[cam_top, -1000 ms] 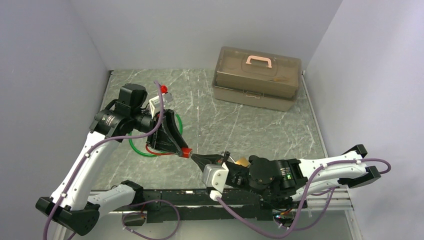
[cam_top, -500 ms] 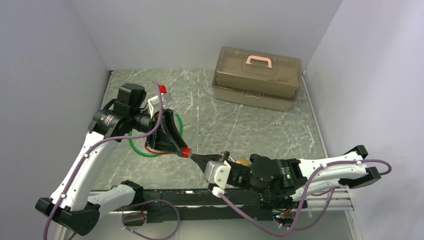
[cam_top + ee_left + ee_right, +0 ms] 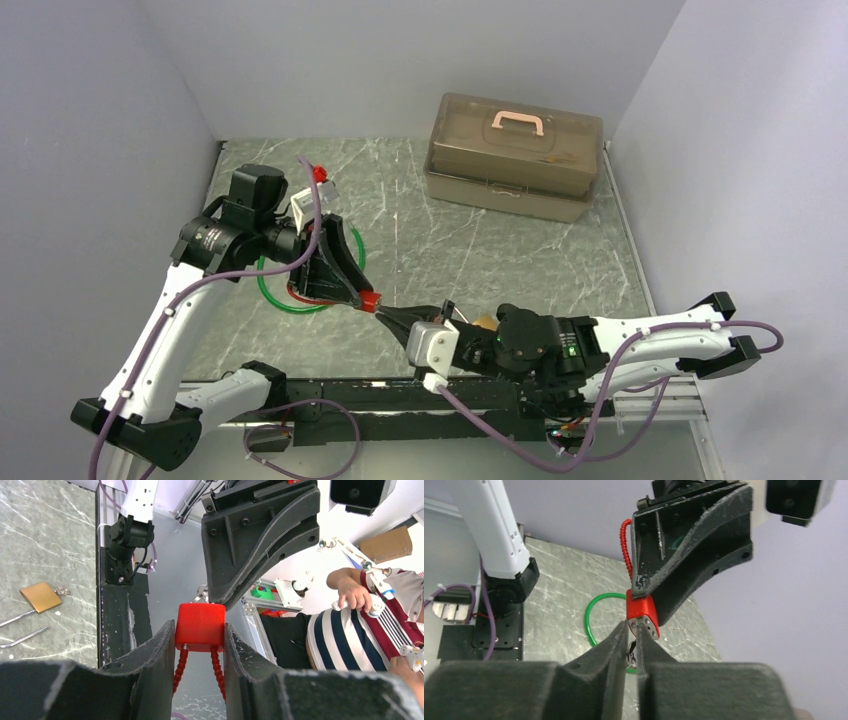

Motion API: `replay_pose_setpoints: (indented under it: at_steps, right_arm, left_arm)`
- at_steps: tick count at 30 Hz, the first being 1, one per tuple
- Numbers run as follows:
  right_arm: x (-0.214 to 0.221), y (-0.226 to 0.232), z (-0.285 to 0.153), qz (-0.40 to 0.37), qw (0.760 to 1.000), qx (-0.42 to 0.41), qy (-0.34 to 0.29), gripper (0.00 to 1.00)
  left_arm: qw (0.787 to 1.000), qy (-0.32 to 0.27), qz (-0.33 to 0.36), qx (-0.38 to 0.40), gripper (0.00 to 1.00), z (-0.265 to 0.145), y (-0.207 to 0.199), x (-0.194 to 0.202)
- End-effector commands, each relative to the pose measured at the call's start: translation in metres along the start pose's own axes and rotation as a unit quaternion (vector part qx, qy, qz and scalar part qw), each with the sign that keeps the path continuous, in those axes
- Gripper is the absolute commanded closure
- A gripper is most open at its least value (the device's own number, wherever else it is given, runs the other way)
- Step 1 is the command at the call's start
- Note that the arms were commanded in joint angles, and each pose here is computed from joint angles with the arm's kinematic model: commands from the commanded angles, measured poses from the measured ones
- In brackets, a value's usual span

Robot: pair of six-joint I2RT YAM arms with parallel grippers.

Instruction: Unlock with the key

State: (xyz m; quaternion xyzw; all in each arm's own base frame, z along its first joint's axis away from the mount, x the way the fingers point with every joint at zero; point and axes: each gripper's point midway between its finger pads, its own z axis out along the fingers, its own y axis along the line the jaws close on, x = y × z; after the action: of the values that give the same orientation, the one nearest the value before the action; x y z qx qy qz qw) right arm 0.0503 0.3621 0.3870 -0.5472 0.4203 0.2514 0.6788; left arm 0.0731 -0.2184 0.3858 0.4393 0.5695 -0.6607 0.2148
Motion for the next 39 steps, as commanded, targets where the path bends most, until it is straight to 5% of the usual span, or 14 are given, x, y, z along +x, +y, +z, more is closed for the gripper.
replay_pose_setpoints:
  at_steps: [1,8,18,24,31,36,39]
  right_arm:
    - [-0.006,0.012,0.0,-0.02,0.998,-0.051,-0.009,0.8]
    - [-0.021,-0.003,-0.01,-0.038,0.998,-0.057,-0.005,0.39]
    - [-0.021,-0.029,-0.013,-0.061,0.998,-0.001,0.002,0.37]
    - [0.034,-0.039,-0.021,0.049,0.997,0.029,0.06,0.37]
    - [0.147,0.029,-0.036,0.208,0.955,-0.004,0.21,0.27]
    - [0.195,0.091,-0.042,0.302,0.921,-0.052,0.24,0.26]
    - [0.223,0.112,-0.044,0.316,0.909,-0.066,0.262,0.25]
  left_arm:
    - [0.991,-0.007,0.041,0.127,1.0,-0.003,-0.048,-0.008]
    - [0.992,-0.009,0.037,0.122,1.0,-0.004,-0.04,-0.008]
    - [0.992,-0.009,0.032,0.12,1.0,-0.005,-0.036,-0.007]
    - [0.997,-0.01,-0.003,0.079,1.0,-0.018,0.013,0.01]
    - [0.999,0.013,-0.039,0.005,1.0,-0.041,0.081,0.038]
    - [0.999,0.027,-0.032,-0.026,1.0,-0.044,0.118,0.065]
    - [0.993,0.03,-0.101,-0.048,1.0,-0.045,0.143,0.082]
